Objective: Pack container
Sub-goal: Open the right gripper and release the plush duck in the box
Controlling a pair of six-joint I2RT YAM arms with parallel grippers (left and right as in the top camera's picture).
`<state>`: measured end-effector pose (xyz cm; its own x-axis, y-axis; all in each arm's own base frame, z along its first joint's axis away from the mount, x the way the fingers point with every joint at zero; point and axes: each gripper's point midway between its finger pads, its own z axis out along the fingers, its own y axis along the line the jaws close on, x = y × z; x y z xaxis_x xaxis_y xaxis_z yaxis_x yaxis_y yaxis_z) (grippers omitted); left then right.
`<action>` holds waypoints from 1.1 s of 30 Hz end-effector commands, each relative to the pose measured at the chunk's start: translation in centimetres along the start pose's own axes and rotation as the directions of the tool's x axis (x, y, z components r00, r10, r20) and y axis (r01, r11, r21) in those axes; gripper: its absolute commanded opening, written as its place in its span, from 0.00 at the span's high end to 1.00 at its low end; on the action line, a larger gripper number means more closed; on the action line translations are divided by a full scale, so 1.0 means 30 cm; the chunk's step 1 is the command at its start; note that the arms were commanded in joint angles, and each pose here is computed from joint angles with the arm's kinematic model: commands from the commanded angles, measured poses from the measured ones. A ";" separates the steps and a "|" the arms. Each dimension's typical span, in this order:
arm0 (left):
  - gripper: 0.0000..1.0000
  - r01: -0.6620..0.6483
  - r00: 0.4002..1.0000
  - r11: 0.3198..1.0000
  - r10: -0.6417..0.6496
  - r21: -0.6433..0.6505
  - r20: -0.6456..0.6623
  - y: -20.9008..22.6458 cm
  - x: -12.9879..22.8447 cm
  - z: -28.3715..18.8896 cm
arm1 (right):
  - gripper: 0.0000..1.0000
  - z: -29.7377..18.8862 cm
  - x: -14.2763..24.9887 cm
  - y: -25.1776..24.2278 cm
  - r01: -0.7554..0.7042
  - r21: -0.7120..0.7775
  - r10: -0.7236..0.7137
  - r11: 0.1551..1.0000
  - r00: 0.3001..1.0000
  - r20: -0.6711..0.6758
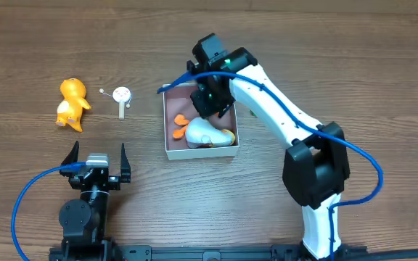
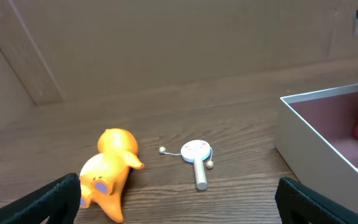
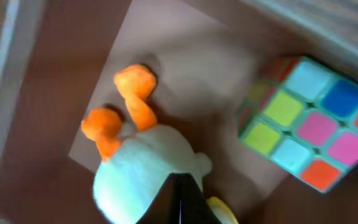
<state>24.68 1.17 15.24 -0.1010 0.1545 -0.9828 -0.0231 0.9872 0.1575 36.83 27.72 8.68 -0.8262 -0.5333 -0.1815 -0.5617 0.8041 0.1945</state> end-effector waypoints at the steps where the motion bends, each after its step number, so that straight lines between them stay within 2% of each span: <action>1: 0.00 -0.016 1.000 1.000 0.016 0.011 -0.001 -0.005 0.004 0.001 | 0.96 0.061 0.016 0.006 0.011 -0.016 -0.011 1.000 0.999 -0.039; 3: 0.00 -0.016 1.000 1.000 0.016 0.011 -0.001 -0.005 0.004 0.001 | 0.96 0.073 0.026 0.023 0.069 -0.042 -0.071 0.997 0.996 -0.053; 7: 0.00 -0.016 1.000 1.000 0.016 0.011 -0.001 -0.005 0.004 0.001 | 0.96 0.138 0.065 0.022 0.064 -0.047 -0.070 0.997 0.990 -0.120; 10: 0.00 -0.016 1.000 1.000 0.016 0.011 -0.001 -0.005 0.004 0.001 | 0.96 0.143 0.066 0.027 0.075 -0.051 -0.080 0.996 0.989 -0.122; 13: 0.00 -0.016 1.000 1.000 0.016 0.011 -0.001 -0.005 0.004 0.001 | 0.96 0.139 0.081 0.072 0.139 -0.135 -0.156 0.981 0.980 -0.126; 19: 0.00 -0.016 1.000 1.000 0.016 0.011 -0.001 -0.005 0.004 0.001 | 0.96 0.135 0.101 0.076 0.201 -0.155 -0.222 0.967 0.965 -0.138; 25: 0.00 -0.016 1.000 1.000 0.016 0.011 -0.001 -0.005 0.004 0.001 | 0.96 0.102 0.086 0.084 0.196 -0.156 -0.217 0.968 0.967 -0.133; 29: 0.00 -0.016 1.000 1.000 0.016 0.011 -0.001 -0.005 0.004 0.001 | 0.96 -0.051 -0.089 0.097 0.158 -0.089 -0.156 0.983 0.987 0.026; 31: 0.00 -0.016 1.000 1.000 0.016 0.011 -0.001 -0.005 0.004 0.001 | 0.95 -0.171 -0.186 0.052 0.122 0.043 -0.127 0.992 0.984 0.124; 33: 0.00 -0.016 1.000 1.000 0.016 0.011 -0.001 -0.005 0.004 0.001 | 0.95 -0.287 -0.235 -0.045 0.020 0.224 -0.065 0.974 0.979 0.194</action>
<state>24.68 1.17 15.24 -0.1010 0.1545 -0.9828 -0.0231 0.9872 0.1575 39.49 30.49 13.63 -0.7307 -0.6201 -0.2856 -0.6754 0.7177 0.1697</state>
